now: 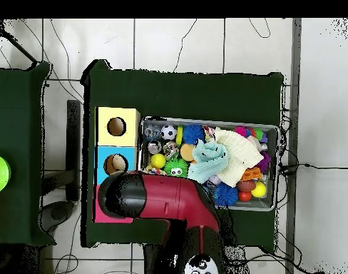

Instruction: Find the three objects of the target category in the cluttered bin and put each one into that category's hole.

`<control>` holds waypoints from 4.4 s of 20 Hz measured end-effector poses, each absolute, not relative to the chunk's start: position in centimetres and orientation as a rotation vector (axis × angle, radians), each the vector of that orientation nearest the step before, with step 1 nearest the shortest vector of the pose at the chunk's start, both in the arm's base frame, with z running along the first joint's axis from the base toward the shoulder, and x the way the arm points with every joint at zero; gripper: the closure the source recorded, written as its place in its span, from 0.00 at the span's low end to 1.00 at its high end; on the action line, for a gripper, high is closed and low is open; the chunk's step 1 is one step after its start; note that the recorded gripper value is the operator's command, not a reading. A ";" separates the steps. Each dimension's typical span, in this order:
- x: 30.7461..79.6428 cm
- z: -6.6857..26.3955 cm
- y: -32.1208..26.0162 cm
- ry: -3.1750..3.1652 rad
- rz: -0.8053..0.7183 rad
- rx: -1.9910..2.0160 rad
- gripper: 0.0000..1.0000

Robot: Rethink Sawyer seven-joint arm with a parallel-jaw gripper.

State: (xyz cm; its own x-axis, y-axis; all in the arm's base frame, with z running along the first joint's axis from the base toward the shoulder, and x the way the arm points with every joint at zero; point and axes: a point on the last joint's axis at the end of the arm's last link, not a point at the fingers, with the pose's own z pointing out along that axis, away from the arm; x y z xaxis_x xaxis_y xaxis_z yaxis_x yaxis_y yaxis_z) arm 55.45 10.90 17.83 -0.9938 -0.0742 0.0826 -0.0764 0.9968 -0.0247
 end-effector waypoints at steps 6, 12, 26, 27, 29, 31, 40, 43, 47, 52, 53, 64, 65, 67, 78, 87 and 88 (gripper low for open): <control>51.5 16.7 13.8 -2.988 0.010 0.148 1.00; 49.1 16.1 17.0 -2.949 0.002 0.213 1.00; 47.2 16.2 21.8 -2.948 0.021 0.299 1.00; 47.5 16.1 21.5 -2.956 0.024 0.285 1.00; 48.0 15.9 21.0 -2.969 0.027 0.264 1.00; 48.5 15.7 20.3 -2.983 0.032 0.243 1.00; 50.7 14.8 15.9 -3.008 0.064 0.120 0.00; 51.2 14.7 15.3 -3.012 0.075 0.104 0.00; 52.6 14.6 14.1 -3.029 0.101 0.080 0.00; 54.5 14.1 12.6 -3.043 0.124 0.046 0.00; 54.8 14.0 12.3 -3.044 0.127 0.039 0.00; 57.1 11.8 8.7 -3.036 0.155 -0.038 0.00; 57.1 11.5 8.3 -3.033 0.156 -0.044 0.00; 57.0 10.7 7.6 -3.026 0.157 -0.062 0.00; 56.8 7.3 5.7 -3.029 0.165 -0.098 0.00; 57.6 5.7 7.2 -3.041 0.081 -0.112 0.00; 57.7 5.7 7.3 -3.042 0.070 -0.116 0.00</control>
